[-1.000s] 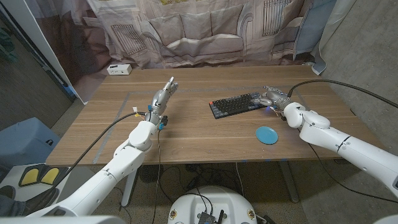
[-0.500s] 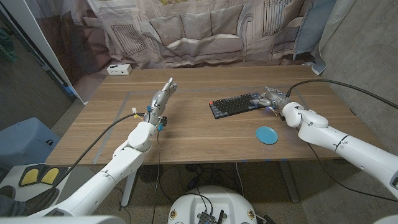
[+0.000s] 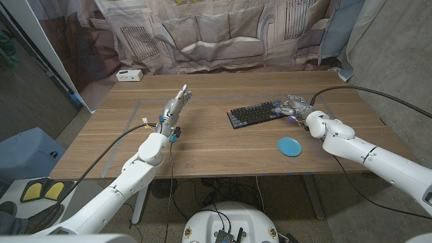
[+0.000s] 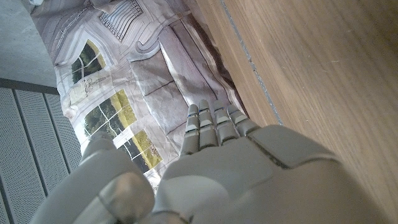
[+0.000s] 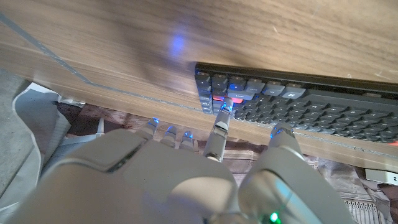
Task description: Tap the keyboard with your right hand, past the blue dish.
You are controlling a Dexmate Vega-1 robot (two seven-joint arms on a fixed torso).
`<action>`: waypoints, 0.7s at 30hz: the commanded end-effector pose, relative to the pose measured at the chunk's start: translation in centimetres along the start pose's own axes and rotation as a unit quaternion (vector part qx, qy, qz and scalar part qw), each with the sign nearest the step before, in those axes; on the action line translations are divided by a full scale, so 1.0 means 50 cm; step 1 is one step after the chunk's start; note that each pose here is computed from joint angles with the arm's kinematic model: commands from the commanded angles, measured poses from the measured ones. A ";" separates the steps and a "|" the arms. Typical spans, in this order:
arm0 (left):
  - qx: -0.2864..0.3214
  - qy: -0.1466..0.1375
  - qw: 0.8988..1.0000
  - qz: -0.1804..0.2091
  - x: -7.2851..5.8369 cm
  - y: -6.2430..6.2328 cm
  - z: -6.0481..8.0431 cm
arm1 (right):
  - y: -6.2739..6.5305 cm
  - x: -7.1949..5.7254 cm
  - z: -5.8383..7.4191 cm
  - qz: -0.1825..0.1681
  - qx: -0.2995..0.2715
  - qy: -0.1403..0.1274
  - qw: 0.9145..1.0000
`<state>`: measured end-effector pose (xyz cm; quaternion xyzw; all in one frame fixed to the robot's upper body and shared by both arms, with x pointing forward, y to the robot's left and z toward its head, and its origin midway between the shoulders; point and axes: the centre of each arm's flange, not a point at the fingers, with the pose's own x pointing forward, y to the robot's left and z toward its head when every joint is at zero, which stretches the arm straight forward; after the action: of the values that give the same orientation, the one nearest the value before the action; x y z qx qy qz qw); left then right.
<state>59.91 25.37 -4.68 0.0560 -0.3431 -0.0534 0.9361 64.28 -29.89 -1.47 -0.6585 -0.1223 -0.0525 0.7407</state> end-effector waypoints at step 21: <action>-0.005 0.003 1.000 -0.009 0.004 0.002 -0.010 | -0.008 -0.010 0.010 -0.011 -0.008 -0.004 1.000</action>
<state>60.03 25.56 -5.22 0.0531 -0.3421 -0.0570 0.9364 63.98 -29.56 -1.45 -0.6666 -0.1209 -0.0529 0.7337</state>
